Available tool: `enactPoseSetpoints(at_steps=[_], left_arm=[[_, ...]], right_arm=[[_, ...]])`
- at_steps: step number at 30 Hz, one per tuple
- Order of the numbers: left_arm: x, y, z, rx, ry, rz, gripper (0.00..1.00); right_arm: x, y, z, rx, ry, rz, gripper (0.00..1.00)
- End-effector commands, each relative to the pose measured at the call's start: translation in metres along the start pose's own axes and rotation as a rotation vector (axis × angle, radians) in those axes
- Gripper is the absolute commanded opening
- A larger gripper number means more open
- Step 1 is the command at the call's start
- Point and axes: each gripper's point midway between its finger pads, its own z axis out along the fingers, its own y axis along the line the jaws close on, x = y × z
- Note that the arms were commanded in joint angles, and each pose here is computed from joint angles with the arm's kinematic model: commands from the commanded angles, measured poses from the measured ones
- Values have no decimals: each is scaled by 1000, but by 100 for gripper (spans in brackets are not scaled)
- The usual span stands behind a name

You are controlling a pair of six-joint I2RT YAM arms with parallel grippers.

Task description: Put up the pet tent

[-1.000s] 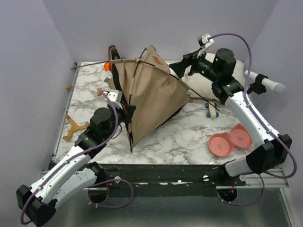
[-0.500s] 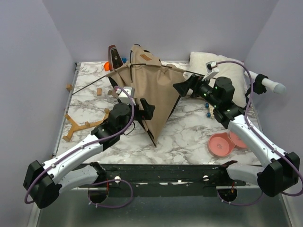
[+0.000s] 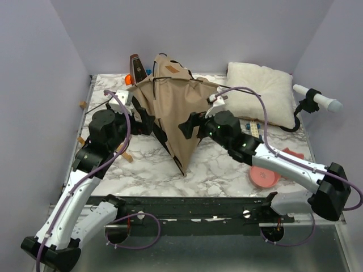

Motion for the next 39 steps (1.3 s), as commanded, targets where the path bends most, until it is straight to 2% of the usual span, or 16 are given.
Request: enactPoseSetpoints(at_steps=[1, 7, 11, 14, 15, 17, 20, 23, 26, 32, 34, 39], left_arm=[[20, 69, -18, -295, 25, 118, 99], [26, 84, -28, -340, -37, 85, 99], [23, 91, -36, -387, -60, 87, 99], [20, 92, -41, -394, -90, 91, 99], [19, 93, -43, -398, -98, 92, 99], [16, 93, -46, -405, -117, 95, 99], [11, 90, -49, -389, -146, 103, 99], [7, 85, -50, -361, -176, 111, 99], [5, 80, -51, -332, -189, 117, 99], [-3, 40, -44, -98, -216, 199, 99], [1, 29, -36, -23, -169, 241, 99], [26, 53, -3, -45, 22, 221, 99]], right_arm=[[4, 30, 9, 59, -70, -61, 100], [34, 78, 22, 79, -104, -154, 100], [48, 73, 43, 189, -93, -191, 96], [50, 54, 51, 308, -96, -271, 66], [47, 51, 50, 328, -103, -285, 60], [34, 40, 46, 351, -120, -296, 55], [10, 7, 43, 390, -133, -297, 44], [-13, -36, 37, 445, -138, -319, 43], [-34, -80, 26, 503, -150, -329, 49], [-60, -140, 13, 586, -139, -375, 56], [-64, -148, 11, 590, -132, -381, 57], [-64, -166, 8, 613, -116, -361, 60]])
